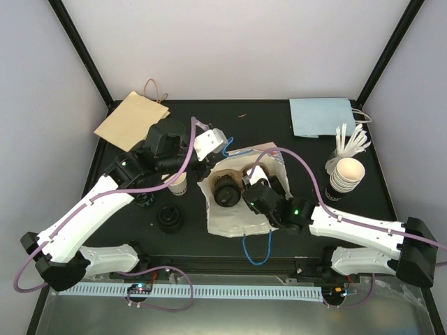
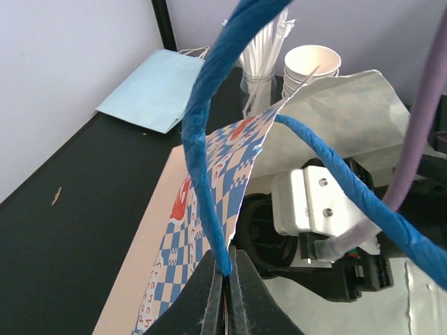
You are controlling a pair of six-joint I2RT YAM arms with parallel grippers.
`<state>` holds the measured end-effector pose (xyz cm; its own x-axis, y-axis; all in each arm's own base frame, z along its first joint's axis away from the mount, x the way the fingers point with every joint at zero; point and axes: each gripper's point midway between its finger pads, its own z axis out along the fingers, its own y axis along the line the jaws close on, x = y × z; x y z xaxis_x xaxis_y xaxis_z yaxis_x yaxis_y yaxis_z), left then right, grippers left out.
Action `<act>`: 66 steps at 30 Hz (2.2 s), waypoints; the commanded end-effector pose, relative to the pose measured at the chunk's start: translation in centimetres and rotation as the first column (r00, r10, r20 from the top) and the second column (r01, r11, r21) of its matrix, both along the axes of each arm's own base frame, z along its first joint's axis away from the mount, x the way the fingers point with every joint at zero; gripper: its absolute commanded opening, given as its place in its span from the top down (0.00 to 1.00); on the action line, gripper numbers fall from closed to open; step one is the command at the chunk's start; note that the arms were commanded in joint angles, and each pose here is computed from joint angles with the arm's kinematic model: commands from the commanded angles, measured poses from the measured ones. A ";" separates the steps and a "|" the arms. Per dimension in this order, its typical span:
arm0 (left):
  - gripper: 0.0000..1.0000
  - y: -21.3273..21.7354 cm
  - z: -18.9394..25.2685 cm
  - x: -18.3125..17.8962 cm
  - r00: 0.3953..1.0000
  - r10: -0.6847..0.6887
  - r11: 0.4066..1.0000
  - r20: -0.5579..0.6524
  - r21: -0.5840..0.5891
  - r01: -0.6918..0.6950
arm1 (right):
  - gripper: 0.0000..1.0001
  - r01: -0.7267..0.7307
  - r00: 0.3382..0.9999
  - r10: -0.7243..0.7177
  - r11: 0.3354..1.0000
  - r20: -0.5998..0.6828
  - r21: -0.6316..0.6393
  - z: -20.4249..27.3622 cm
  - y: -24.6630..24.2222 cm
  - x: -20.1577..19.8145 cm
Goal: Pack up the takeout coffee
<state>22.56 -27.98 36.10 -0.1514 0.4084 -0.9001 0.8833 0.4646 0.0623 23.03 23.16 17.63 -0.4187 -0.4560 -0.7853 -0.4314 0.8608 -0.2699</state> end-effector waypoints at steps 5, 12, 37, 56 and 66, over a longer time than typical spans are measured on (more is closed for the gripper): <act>0.99 -0.8 1.6 -0.9 0.999 -0.052 0.996 0.004 -0.069 0.052 | 0.39 0.050 0.998 -0.050 0.999 0.023 0.013 0.2 -0.1 1.6; 0.98 -1.1 1.3 -1.1 0.998 -0.066 0.995 -0.010 -0.071 0.065 | 0.39 0.058 0.998 -0.058 0.998 0.015 0.001 -0.5 -0.1 2.0; 0.98 -2.2 1.1 -0.4 0.948 -0.103 0.990 -0.301 -0.120 0.070 | 0.40 -0.053 0.990 0.042 0.996 -0.138 -0.078 -1.1 -0.5 0.9; 0.98 -1.5 -2.1 2.2 0.829 -0.128 0.985 -0.545 -0.170 0.041 | 0.40 -0.165 0.942 0.130 0.982 -0.308 -0.090 -2.9 0.8 0.4; 0.98 -1.0 -3.4 3.1 0.814 -0.103 0.989 -0.571 -0.144 0.024 | 0.40 -0.175 0.934 0.136 0.980 -0.330 -0.090 -3.8 1.3 1.2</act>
